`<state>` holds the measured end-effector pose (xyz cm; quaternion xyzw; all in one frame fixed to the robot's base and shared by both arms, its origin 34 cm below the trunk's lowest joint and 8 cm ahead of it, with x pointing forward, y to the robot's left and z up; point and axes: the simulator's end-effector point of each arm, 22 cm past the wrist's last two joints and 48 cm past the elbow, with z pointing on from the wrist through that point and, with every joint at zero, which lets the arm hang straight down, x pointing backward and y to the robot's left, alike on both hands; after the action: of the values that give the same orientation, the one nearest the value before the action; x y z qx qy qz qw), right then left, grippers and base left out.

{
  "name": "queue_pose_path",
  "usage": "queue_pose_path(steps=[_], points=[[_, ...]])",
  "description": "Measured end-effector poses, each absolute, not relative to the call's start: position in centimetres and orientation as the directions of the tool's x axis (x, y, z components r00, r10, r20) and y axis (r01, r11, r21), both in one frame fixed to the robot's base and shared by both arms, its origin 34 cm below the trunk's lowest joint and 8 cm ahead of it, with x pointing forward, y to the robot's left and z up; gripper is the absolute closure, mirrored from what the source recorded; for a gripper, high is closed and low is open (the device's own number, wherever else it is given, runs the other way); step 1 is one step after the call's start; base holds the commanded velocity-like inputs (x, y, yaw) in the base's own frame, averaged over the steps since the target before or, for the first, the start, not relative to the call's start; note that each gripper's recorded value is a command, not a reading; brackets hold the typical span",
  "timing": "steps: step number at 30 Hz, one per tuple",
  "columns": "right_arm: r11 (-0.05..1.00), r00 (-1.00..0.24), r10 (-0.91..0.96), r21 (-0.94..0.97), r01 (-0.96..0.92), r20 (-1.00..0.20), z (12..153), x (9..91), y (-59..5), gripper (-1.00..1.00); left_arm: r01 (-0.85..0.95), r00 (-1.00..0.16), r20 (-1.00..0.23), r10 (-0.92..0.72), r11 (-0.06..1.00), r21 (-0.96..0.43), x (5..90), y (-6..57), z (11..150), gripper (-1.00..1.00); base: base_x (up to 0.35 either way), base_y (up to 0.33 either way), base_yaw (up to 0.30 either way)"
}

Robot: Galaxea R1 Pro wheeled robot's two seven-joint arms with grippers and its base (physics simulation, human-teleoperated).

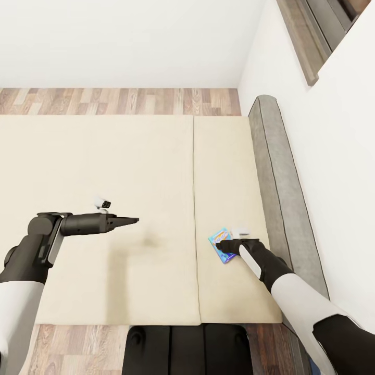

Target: Put all the toys in the child's room - the three board games (two on the bed and one on the table), the two jigsaw puzzles on the table, and the tennis ball on the table - inside the toy box on the table in the child's room.

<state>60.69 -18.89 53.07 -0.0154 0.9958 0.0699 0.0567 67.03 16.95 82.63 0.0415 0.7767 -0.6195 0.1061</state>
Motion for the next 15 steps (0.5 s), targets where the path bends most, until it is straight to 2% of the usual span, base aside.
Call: queue_pose_path(steps=[15], points=[[0.990,-0.993,-0.022,0.139,-0.038,-0.114,53.06,60.67,-18.84,-1.00,0.195,-0.974,-0.216,-0.067,0.229,-0.954,67.04,16.95,82.63,-1.00,0.000,0.000,0.000]])
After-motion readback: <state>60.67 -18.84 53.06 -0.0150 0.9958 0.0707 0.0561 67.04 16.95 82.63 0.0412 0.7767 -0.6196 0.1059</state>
